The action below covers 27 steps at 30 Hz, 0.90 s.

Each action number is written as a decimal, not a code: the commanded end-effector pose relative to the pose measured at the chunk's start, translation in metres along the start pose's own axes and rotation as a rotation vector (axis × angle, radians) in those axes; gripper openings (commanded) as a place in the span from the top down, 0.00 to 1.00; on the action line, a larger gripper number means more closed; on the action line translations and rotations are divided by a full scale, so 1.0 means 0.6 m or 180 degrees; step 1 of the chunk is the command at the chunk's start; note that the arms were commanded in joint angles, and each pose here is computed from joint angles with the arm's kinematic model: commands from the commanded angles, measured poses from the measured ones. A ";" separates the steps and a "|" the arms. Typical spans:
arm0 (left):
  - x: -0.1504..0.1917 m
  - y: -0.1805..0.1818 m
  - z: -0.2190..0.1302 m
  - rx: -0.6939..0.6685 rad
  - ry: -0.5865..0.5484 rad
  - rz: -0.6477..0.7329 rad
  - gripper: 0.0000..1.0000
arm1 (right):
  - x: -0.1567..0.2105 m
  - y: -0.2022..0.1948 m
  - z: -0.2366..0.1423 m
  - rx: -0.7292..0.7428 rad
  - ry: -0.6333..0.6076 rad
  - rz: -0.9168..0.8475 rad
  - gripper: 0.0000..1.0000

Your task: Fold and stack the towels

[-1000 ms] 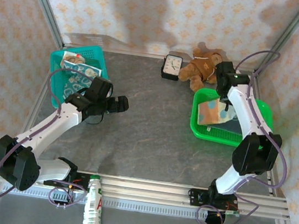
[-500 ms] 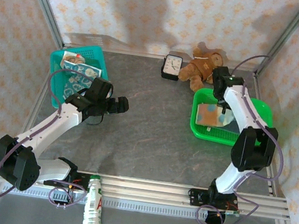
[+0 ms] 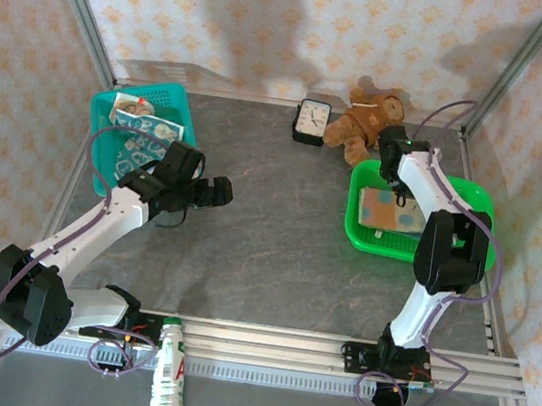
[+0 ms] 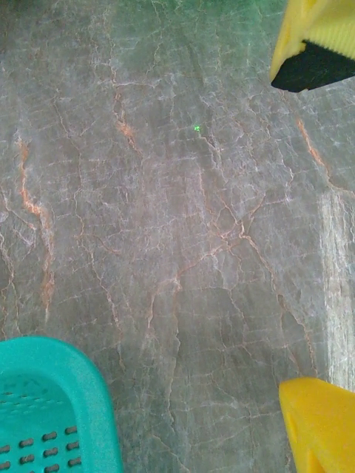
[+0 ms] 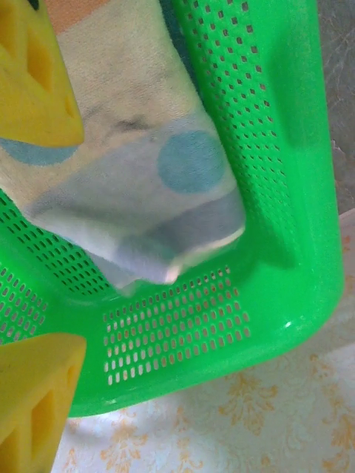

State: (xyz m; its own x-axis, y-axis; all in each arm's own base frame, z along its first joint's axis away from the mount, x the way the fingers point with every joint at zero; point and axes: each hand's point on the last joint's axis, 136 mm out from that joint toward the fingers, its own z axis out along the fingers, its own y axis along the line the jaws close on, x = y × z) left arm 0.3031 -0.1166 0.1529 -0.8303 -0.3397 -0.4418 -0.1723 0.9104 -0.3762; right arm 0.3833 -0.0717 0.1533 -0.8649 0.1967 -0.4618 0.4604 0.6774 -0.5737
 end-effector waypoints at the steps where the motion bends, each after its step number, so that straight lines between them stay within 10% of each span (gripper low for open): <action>1: -0.015 0.008 -0.011 -0.0128 -0.0062 0.0023 0.00 | -0.017 -0.021 -0.003 0.0150 -0.0116 0.0095 0.33; 16: -0.141 0.092 -0.007 -0.1049 -0.0485 0.0002 0.00 | -0.048 0.006 -0.105 -0.1171 -0.0309 0.0583 0.01; 27: -0.264 0.232 0.050 -0.1693 -0.0404 -0.0585 0.03 | -0.075 0.089 -0.240 -0.2526 -0.0641 0.0620 0.01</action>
State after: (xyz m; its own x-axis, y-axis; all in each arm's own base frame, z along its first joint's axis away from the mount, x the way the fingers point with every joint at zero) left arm 0.4227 0.0395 0.1497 -0.6928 -0.4945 -0.5249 -0.5454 0.8355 -0.0672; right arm 0.4116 0.0283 0.2275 -0.7144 0.2746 -0.6436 0.3480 0.9374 0.0137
